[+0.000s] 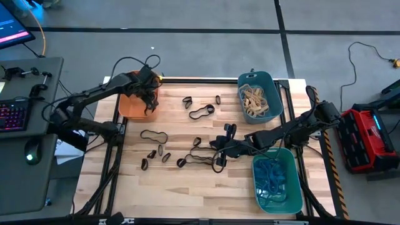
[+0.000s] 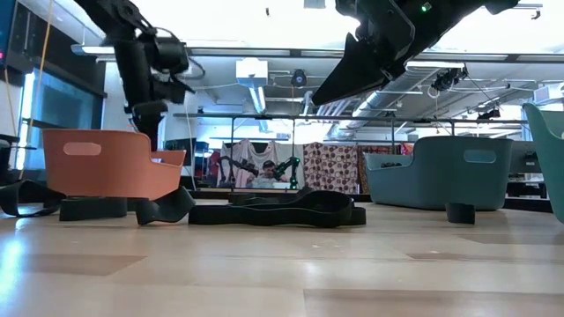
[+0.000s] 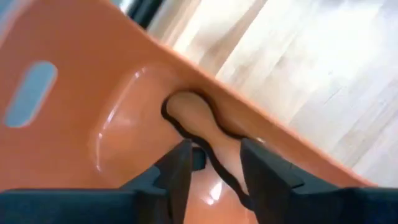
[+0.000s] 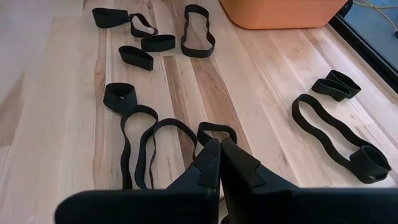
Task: Sort rubber bands into baskets
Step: Put the black rubber band into the orange bin
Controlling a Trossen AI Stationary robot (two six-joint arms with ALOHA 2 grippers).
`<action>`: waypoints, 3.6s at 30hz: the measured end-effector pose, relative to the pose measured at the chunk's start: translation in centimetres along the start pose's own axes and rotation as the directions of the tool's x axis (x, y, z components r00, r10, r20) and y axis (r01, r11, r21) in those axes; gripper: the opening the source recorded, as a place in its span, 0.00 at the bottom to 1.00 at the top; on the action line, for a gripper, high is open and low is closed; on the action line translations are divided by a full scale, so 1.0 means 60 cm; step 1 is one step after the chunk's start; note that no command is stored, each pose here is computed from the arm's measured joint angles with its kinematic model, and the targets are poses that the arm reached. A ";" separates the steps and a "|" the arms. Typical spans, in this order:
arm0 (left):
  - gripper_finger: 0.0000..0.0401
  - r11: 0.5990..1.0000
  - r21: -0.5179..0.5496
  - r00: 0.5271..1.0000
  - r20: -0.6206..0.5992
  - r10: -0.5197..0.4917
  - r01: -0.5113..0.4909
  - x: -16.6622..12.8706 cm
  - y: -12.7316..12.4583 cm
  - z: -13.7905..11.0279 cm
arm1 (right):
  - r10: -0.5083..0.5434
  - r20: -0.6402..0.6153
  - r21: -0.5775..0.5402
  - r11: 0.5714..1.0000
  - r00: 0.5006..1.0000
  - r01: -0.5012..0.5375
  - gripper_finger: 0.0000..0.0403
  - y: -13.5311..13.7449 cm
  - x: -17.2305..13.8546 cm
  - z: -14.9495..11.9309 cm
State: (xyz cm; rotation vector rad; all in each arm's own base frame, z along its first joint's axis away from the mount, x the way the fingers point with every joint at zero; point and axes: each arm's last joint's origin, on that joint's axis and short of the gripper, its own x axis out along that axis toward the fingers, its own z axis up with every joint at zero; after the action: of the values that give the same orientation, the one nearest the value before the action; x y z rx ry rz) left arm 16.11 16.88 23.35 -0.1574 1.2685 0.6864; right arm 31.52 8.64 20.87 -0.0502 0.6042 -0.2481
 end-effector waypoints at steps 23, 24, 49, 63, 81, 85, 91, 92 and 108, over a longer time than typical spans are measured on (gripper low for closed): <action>0.38 0.868 0.422 0.901 0.218 -0.376 0.261 -0.181 -0.158 -0.095 | -0.001 -0.001 0.002 1.000 1.000 0.001 0.00 -0.002 0.001 0.000; 0.38 0.856 0.437 0.899 0.198 -0.390 0.275 -0.183 -0.167 -0.099 | -0.001 0.000 0.002 1.000 1.000 0.001 0.00 -0.002 0.001 0.001; 0.38 0.736 0.550 0.918 -0.193 -0.347 0.394 -0.153 -0.369 -0.167 | -0.001 -0.001 0.002 1.000 1.000 0.001 0.00 -0.002 0.001 0.000; 0.48 0.741 0.605 0.951 -0.268 -0.155 0.292 -0.096 -0.424 -0.180 | 0.012 -0.003 0.003 1.000 1.000 -0.012 0.00 -0.001 0.001 0.000; 0.42 0.733 0.593 0.928 -0.342 -0.146 0.334 -0.027 -0.412 -0.198 | 0.024 -0.006 0.000 1.000 1.000 -0.024 0.00 0.000 0.001 0.000; 0.34 0.726 0.593 0.928 -0.325 -0.180 0.349 -0.026 -0.417 -0.196 | 0.024 -0.006 0.002 1.000 1.000 -0.024 0.00 0.000 0.001 0.000; 0.21 0.716 0.607 0.930 -0.321 -0.177 0.345 -0.026 -0.417 -0.196 | 0.025 -0.006 0.003 1.000 1.000 -0.025 0.00 0.000 0.001 0.000; 0.18 0.716 0.607 0.930 -0.321 -0.177 0.345 -0.026 -0.417 -0.196 | 0.025 -0.006 0.003 1.000 1.000 -0.025 0.00 0.000 0.001 0.000; 0.01 0.774 0.487 0.914 -0.201 -0.351 0.405 -0.083 -0.365 -0.171 | 0.031 -0.005 0.005 0.999 0.999 -0.031 0.00 0.000 0.001 0.001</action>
State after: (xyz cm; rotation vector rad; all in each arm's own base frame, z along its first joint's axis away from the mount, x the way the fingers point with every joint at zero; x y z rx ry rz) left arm 19.14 -7.23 19.06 0.0042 1.4223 -0.0330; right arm 31.59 8.62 20.88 -0.0352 0.6086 -0.2193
